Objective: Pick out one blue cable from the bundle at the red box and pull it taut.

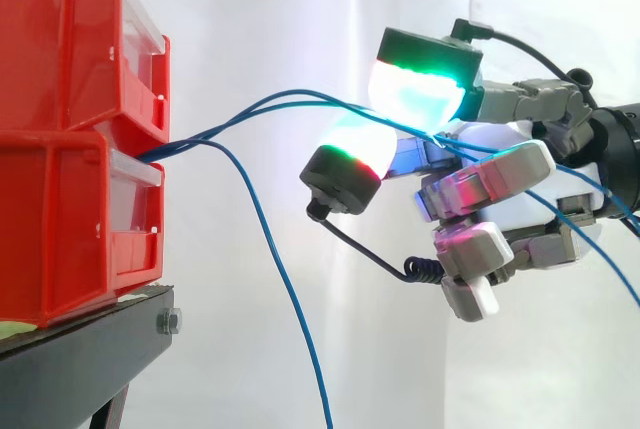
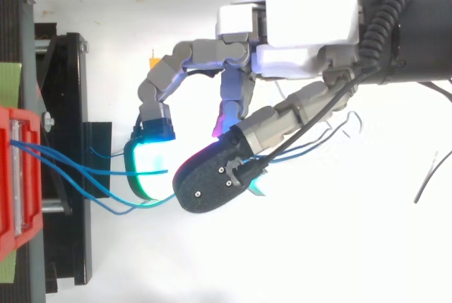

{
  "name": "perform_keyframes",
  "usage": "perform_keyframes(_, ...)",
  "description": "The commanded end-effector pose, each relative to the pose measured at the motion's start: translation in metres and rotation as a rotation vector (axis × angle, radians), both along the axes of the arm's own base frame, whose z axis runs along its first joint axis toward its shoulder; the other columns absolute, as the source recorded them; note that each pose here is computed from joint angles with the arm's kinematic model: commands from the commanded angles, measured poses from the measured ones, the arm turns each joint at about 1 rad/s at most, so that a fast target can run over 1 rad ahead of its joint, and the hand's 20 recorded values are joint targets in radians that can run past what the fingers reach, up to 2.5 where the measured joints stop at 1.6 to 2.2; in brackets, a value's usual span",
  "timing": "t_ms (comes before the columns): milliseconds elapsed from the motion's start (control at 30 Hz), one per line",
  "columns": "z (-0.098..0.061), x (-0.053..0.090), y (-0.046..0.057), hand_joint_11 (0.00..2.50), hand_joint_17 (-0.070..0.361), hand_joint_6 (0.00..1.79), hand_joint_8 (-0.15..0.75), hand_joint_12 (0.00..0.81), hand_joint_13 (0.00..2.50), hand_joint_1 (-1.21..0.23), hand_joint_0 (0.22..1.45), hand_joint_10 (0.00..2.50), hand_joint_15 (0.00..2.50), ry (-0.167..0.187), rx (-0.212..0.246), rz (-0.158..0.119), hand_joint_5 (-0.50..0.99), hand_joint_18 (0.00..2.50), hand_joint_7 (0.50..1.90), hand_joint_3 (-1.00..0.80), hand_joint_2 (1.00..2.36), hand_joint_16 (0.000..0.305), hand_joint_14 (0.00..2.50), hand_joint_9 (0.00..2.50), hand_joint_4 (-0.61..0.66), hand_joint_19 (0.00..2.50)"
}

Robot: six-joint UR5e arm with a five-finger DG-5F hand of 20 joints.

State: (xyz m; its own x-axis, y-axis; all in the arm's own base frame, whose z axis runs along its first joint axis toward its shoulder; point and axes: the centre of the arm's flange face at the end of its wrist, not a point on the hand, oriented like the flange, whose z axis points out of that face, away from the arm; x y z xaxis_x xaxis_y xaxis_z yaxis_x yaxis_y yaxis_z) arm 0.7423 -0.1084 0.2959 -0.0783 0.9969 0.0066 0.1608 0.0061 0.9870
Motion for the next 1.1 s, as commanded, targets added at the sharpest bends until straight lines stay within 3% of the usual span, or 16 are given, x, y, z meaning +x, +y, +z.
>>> perform_keyframes(0,-0.001,-0.001,0.001,0.66,0.137,0.86,0.248,0.413,1.16,-0.81,0.58,0.02,0.47,0.007,-0.001,0.003,-0.05,1.10,1.01,0.07,1.00,0.061,0.02,1.56,-0.34,0.39)
perform_keyframes(100,-0.001,-0.001,0.001,0.46,0.138,0.83,0.252,0.412,1.03,-0.82,0.57,0.01,0.38,0.008,-0.001,0.003,-0.04,1.05,1.02,0.06,1.04,0.061,0.01,1.42,-0.35,0.37)
perform_keyframes(167,-0.001,-0.001,0.001,0.32,0.138,0.83,0.262,0.410,0.95,-0.81,0.54,0.01,0.32,0.008,-0.006,0.003,-0.04,1.00,1.02,0.03,1.14,0.062,0.01,1.22,-0.35,0.36)
perform_keyframes(333,0.000,-0.002,0.000,0.06,0.138,0.82,0.259,0.411,0.82,-0.79,0.51,0.00,0.26,0.012,-0.056,0.007,-0.03,0.94,1.03,-0.01,1.25,0.061,0.01,0.82,-0.34,0.35)
perform_keyframes(467,-0.001,-0.003,-0.003,0.00,0.139,0.81,0.261,0.417,0.80,-0.78,0.50,0.00,0.27,0.022,-0.083,-0.025,-0.03,0.91,1.04,-0.02,1.29,0.062,0.01,0.68,-0.33,0.36)
perform_keyframes(600,-0.002,-0.003,-0.007,0.01,0.142,0.80,0.273,0.424,0.79,-0.77,0.50,0.00,0.30,0.025,-0.091,-0.064,-0.03,0.90,1.05,-0.02,1.29,0.063,0.01,0.68,-0.32,0.38)
perform_keyframes(700,-0.004,-0.003,-0.007,0.03,0.142,0.80,0.279,0.425,0.79,-0.77,0.50,0.00,0.30,0.027,-0.090,-0.070,-0.03,0.90,1.06,-0.03,1.29,0.063,0.01,0.68,-0.31,0.39)
perform_keyframes(800,-0.014,-0.007,-0.007,0.11,0.142,0.80,0.296,0.433,0.82,-0.77,0.50,0.00,0.32,0.044,-0.091,-0.074,-0.04,0.90,1.05,-0.04,1.26,0.063,0.01,0.79,-0.29,0.39)
perform_keyframes(900,-0.038,-0.015,-0.006,0.27,0.143,0.80,0.312,0.439,0.85,-0.77,0.52,0.01,0.35,0.064,-0.077,-0.083,-0.04,0.90,1.03,-0.04,1.22,0.064,0.01,0.95,-0.28,0.40)
perform_keyframes(1000,-0.046,-0.016,-0.007,0.42,0.143,0.80,0.316,0.436,0.87,-0.77,0.53,0.01,0.37,0.048,-0.065,-0.087,-0.04,0.91,1.03,-0.03,1.18,0.064,0.01,1.08,-0.26,0.40)
perform_keyframes(1067,-0.045,-0.014,-0.006,0.54,0.143,0.81,0.313,0.437,0.88,-0.77,0.54,0.01,0.40,0.019,-0.063,-0.086,-0.04,0.91,1.02,-0.03,1.14,0.064,0.01,1.16,-0.25,0.40)
